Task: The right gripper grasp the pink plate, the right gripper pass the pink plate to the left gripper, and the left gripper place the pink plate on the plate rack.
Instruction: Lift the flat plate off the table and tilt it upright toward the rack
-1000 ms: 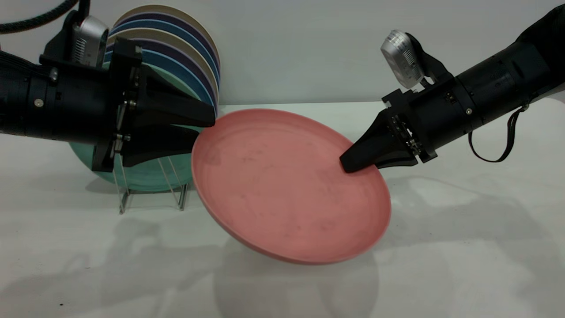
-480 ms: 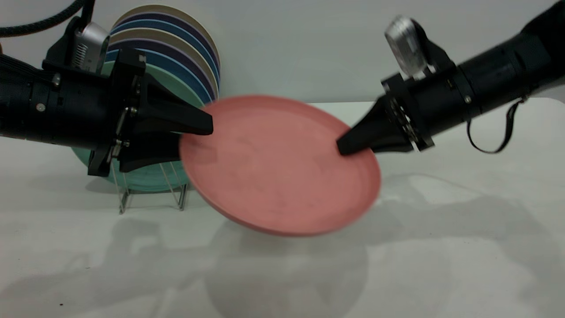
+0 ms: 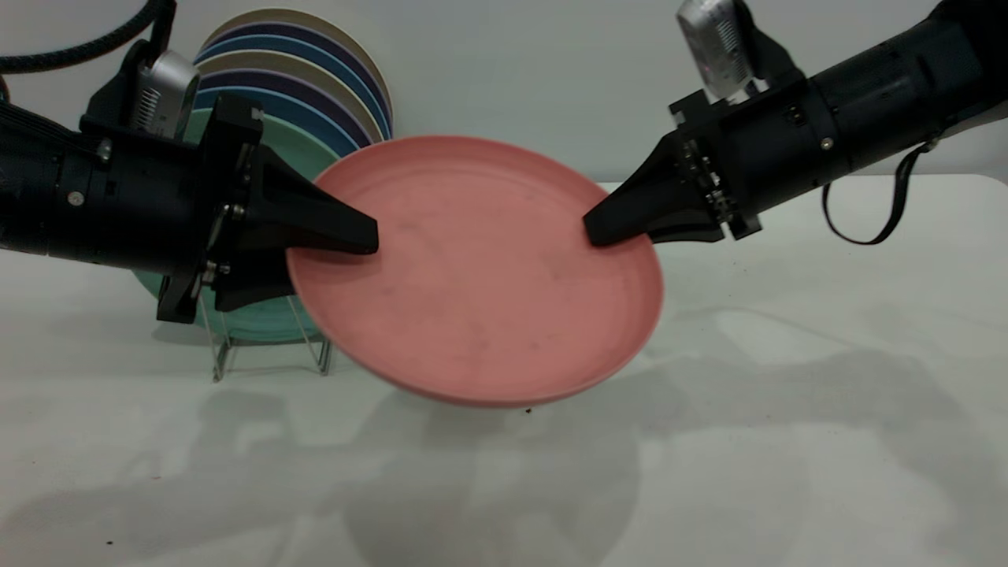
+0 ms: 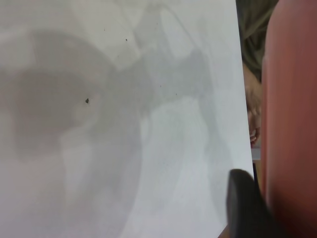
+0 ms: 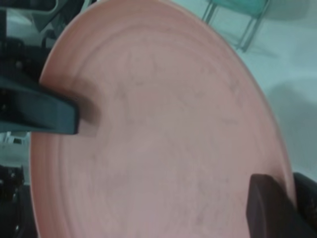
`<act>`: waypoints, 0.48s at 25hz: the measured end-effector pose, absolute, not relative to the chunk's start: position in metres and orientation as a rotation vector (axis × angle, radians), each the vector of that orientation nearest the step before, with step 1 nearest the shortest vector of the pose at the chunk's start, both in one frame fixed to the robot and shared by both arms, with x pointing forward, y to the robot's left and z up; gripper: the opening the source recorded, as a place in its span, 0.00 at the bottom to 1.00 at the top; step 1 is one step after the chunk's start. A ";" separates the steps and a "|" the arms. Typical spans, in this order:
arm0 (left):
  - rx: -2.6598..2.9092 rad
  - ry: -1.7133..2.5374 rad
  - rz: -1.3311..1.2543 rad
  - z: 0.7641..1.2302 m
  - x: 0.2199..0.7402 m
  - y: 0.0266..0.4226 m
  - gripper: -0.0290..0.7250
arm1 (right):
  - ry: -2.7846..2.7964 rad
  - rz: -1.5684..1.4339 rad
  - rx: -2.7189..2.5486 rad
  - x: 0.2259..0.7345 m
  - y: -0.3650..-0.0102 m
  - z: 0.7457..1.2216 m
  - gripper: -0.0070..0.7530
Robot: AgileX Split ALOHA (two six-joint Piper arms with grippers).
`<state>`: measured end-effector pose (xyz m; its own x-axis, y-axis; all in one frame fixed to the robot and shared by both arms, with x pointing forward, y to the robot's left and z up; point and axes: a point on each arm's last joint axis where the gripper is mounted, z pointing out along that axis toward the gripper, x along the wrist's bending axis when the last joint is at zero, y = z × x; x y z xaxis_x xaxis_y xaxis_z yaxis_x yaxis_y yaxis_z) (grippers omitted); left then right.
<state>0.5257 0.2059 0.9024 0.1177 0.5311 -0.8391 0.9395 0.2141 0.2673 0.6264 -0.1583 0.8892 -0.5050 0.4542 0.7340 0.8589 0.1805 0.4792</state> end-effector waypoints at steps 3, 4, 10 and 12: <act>1.454 1.558 -0.526 0.901 0.526 0.207 0.23 | -2.049 -1.274 -1.207 0.624 -0.151 0.889 0.06; 1.461 1.567 -0.518 0.899 0.526 0.208 0.21 | -2.052 -1.278 -1.201 0.624 -0.151 0.890 0.06; 1.464 1.572 -0.512 0.898 0.526 0.208 0.21 | -2.049 -1.287 -1.194 0.624 -0.150 0.890 0.10; 1.463 1.571 -0.515 0.898 0.526 0.208 0.19 | -2.038 -1.290 -1.183 0.623 -0.149 0.891 0.14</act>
<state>0.5262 0.2082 0.8985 0.1059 0.5642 -0.8188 0.9396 0.2127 0.2680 0.6234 -0.1489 0.8911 -0.5303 0.4228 0.7349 0.8451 0.1945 0.4979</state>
